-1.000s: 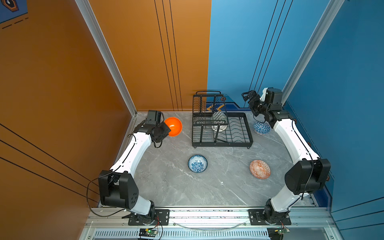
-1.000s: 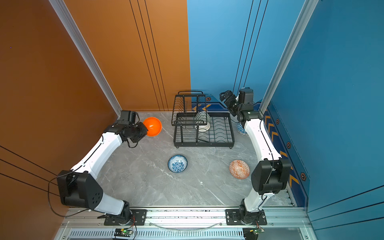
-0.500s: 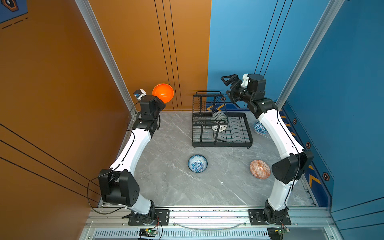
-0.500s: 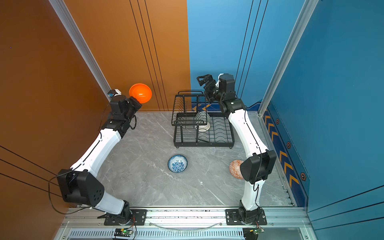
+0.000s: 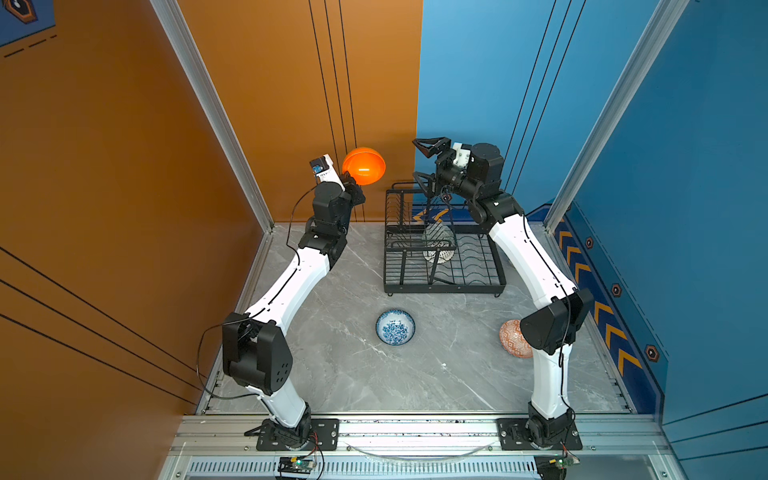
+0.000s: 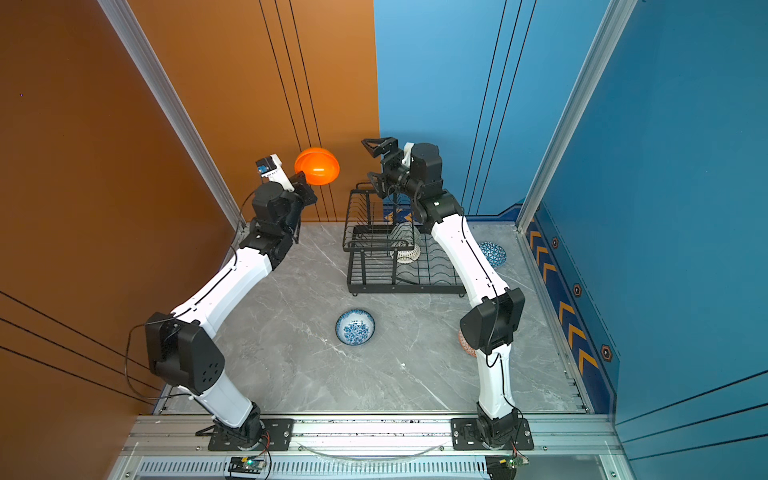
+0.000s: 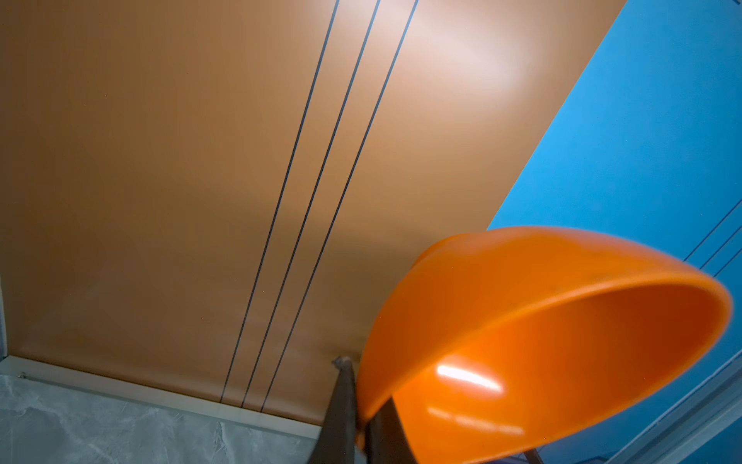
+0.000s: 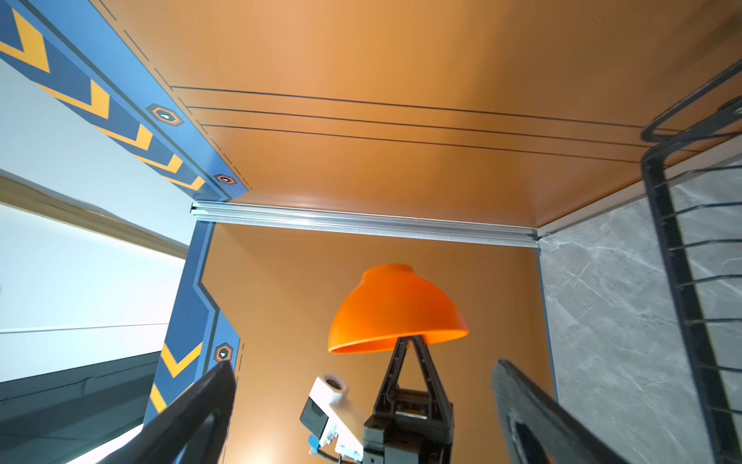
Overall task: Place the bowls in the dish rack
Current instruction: 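Lift the orange bowl high with the left gripper while the right arm rises, then grasp the orange bowl rim with the right gripper beside the left gripper, then carry the orange bowl toward the rack with the right gripper while the left releases, then lower the orange bowl into the rack beside the white maroon-patterned bowl with the right gripper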
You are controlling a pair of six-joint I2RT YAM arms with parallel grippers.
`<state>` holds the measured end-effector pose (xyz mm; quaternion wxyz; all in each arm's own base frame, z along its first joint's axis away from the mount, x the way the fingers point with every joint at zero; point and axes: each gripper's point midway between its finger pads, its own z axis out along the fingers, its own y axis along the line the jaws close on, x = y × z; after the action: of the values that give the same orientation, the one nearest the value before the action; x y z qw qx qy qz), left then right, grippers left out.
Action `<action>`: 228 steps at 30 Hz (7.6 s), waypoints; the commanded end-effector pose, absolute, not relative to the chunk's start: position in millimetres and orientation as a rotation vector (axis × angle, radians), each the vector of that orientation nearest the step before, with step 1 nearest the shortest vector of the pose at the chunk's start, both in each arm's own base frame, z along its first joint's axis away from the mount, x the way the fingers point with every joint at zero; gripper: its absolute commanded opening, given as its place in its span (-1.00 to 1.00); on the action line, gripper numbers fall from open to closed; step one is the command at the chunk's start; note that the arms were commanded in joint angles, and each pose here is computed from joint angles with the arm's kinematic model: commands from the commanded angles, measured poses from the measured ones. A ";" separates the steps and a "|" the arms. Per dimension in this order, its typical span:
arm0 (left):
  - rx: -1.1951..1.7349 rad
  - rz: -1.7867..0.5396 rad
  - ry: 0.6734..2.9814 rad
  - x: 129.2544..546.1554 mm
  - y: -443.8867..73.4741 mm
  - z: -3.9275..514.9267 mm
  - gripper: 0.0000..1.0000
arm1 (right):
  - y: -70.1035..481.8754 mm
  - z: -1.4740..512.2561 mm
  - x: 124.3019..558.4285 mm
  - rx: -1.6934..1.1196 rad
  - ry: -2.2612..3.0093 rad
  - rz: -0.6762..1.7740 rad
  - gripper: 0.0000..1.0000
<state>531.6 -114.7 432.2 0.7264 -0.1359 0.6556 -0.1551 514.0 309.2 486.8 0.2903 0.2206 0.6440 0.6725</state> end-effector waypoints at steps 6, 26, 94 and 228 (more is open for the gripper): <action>-0.226 -0.275 1.315 534.7 -139.7 466.8 -1.00 | 328.5 516.6 500.5 0.564 1.622 1.977 0.99; -0.202 -0.237 1.310 519.5 -188.4 458.4 -1.00 | 335.6 496.6 526.5 0.699 1.562 2.034 0.29; -0.147 -0.587 1.493 461.5 -231.5 459.1 0.96 | 212.6 524.2 531.1 0.580 1.451 1.769 -1.00; 0.422 -0.574 2.029 400.0 -276.8 352.2 0.96 | 228.4 99.4 484.9 1.181 1.893 1.474 -1.00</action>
<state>406.7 -283.1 345.2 0.4728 0.1784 0.8309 -0.2327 502.3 221.2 131.3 0.2824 0.3987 0.6612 0.5693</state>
